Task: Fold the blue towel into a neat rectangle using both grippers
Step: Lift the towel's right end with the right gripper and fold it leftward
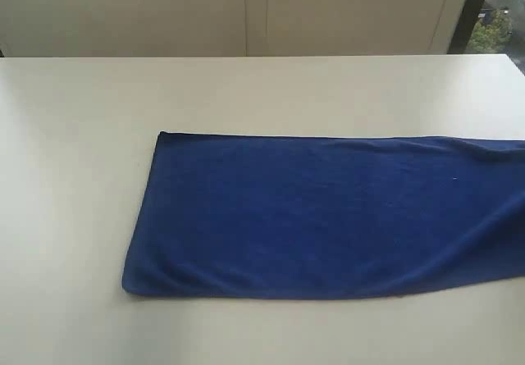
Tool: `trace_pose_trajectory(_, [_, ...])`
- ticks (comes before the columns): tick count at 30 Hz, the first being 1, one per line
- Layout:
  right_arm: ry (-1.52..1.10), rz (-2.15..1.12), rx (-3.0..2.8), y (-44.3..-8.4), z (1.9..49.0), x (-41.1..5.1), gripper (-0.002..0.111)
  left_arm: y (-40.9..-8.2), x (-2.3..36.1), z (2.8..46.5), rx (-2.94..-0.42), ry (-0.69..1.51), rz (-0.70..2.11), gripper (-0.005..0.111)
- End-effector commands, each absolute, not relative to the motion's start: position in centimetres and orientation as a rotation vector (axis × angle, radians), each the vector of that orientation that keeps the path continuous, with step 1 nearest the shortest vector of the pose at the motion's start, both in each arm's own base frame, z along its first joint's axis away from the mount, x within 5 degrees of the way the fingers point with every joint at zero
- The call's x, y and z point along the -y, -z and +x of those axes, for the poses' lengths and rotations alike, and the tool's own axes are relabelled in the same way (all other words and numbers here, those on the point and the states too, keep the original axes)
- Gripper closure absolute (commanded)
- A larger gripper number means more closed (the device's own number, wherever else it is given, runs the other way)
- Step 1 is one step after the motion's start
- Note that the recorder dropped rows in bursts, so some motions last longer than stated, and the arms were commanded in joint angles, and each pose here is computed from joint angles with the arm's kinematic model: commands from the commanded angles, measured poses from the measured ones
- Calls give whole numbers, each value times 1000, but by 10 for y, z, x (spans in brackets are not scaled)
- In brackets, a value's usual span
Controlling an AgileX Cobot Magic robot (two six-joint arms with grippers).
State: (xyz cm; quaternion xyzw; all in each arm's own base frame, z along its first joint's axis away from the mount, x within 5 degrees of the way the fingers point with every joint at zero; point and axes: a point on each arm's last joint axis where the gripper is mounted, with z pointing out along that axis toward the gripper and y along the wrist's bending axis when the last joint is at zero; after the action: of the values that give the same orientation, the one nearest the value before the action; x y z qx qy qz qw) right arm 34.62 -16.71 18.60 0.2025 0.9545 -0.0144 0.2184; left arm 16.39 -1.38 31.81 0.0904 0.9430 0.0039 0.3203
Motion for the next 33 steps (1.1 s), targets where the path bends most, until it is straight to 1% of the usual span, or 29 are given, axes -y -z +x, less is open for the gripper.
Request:
trace_pose_trajectory(1, [24,486,-2548,-227,350,143,108,-318,14,162,-2479,-4,226,107])
trace_pose_trajectory(6, [-27,322,-2472,-276,345,92,108,-318,14,162,-2479,-4,226,107])
trace_pose_trajectory(12, [-86,84,-2355,-326,329,27,108,-318,14,162,-2479,-4,226,107])
trace_pose_trajectory(16, [-143,-63,-2286,-350,314,-13,108,-318,14,162,-2479,-4,226,107])
trace_pose_trajectory(17, [-180,-145,-2269,-356,308,-35,108,-318,14,162,-2479,-4,226,107])
trace_pose_trajectory(26, [-316,-405,-2202,-361,300,-115,108,-318,14,162,-2479,-4,226,107])
trace_pose_trajectory(33, [-425,-661,-2180,-347,302,-202,108,-318,14,162,-2479,-4,226,107])
